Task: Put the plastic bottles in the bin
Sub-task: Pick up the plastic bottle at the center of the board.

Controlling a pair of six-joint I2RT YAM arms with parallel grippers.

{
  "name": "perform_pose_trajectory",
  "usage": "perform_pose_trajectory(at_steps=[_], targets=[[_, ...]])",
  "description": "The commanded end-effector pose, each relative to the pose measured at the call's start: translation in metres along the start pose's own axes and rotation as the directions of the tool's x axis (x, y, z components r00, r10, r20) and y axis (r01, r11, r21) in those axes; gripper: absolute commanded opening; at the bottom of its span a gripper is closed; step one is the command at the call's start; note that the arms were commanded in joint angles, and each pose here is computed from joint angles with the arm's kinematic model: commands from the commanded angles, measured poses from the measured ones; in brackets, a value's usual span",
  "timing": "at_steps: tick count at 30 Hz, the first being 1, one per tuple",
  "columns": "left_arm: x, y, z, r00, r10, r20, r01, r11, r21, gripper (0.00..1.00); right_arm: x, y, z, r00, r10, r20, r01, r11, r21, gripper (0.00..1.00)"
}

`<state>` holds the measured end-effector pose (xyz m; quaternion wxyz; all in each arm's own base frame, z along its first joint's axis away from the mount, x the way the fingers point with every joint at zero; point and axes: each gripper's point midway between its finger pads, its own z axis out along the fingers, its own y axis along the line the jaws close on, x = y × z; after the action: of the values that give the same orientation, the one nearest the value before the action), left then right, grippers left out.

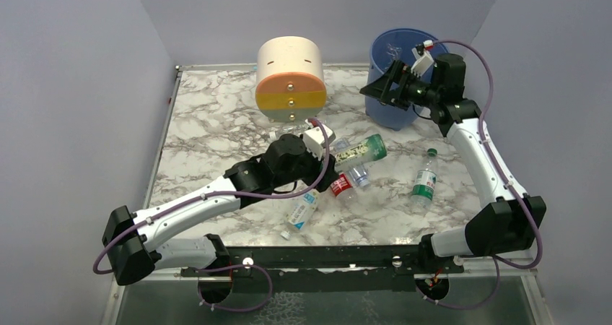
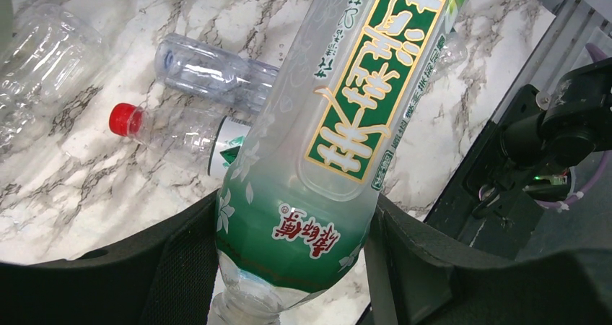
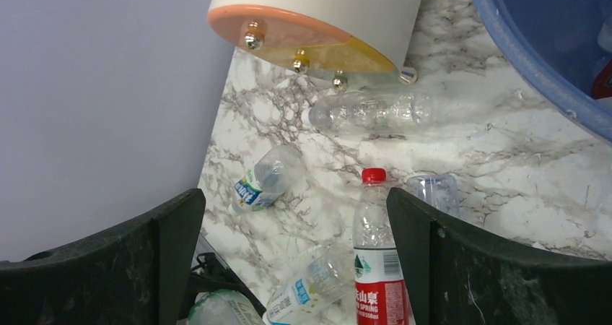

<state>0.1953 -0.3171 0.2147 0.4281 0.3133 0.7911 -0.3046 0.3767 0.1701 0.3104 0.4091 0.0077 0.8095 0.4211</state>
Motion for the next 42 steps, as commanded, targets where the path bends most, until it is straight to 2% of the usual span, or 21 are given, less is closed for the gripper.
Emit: perform_pose_trajectory(at_steps=[1,11,42], targets=[[-0.017,0.005,-0.006,0.997,-0.009,0.079,0.011,1.0,-0.02,0.59,0.01,0.002,0.006,0.999,0.025,-0.031,-0.027,0.998,-0.052,1.0],[-0.024,0.015,-0.012,0.993,-0.02,0.118,0.027,0.998,-0.059,0.59,0.034,-0.006,0.01,0.994,0.068,-0.081,-0.072,0.996,-0.047,1.0],[-0.016,0.065,-0.006,0.988,-0.072,0.139,0.1,0.973,-0.207,0.59,0.084,0.023,0.027,0.975,0.079,-0.21,-0.104,0.988,-0.113,1.0]])
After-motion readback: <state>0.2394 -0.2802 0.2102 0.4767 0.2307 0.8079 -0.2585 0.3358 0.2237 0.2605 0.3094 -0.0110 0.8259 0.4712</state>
